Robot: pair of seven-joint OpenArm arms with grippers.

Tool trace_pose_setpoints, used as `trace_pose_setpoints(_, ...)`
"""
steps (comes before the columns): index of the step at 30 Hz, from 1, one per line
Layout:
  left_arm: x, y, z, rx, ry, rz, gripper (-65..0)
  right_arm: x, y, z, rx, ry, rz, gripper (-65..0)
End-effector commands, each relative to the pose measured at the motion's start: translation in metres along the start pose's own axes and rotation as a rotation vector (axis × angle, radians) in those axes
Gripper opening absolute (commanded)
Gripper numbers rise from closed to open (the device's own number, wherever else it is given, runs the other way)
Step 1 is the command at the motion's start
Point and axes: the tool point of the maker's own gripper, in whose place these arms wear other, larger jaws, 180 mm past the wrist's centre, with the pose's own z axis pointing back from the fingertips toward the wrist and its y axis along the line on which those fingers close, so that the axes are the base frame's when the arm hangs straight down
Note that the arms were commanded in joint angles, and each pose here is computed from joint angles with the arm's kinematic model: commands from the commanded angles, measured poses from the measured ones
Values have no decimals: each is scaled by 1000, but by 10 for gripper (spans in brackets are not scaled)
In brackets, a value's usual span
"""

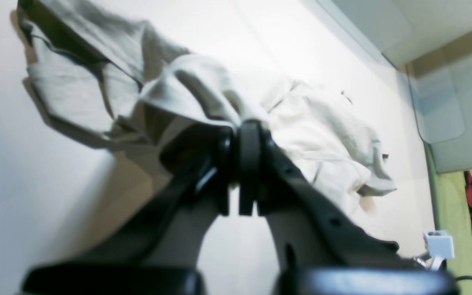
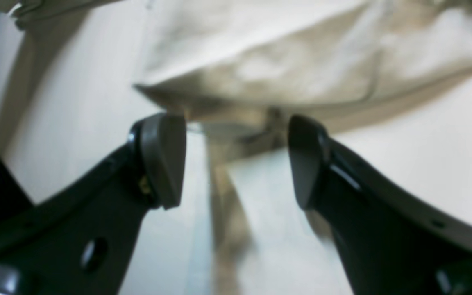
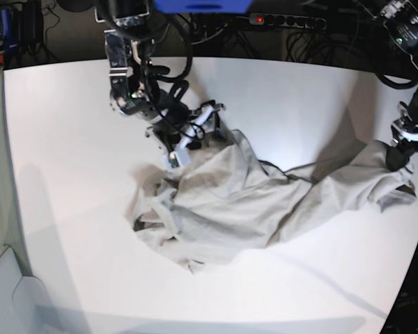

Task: Layout the t-shirt on the table in an organized manner, then fold the t-shirt properly
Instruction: 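Reach the right gripper into the crumpled shirt and grasp fabric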

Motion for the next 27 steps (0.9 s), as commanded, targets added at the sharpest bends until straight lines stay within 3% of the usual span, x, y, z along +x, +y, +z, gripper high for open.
trace_pose_setpoints(1, 14, -7, 2, -24, -43, -20, -649, 16, 3, 1, 13, -52, 9, -254)
trace_pose_setpoints(13, 12, -5, 2, -18, -37, -17, -649, -4, 20, -14, 61, 11, -7, -254)
trace_pose_setpoints(20, 10, -5, 3, -18, -31, -15, -649, 1, 22, -23, 75, -43, -21, -261)
trace_pose_setpoints(23, 7, -4, 4, -17, -24, -12, -649, -3, 24, -26, 84, -35, -24, -370)
trace_pose_setpoints(26, -5, -5, 1, -17, 1, 5, -650, -8, 31, -27, 99, -20, -15, -604)
trace_pose_setpoints(27, -8, -8, -1, -24, 11, 5, -650, -8, 32, -27, 100, -17, -15, -650)
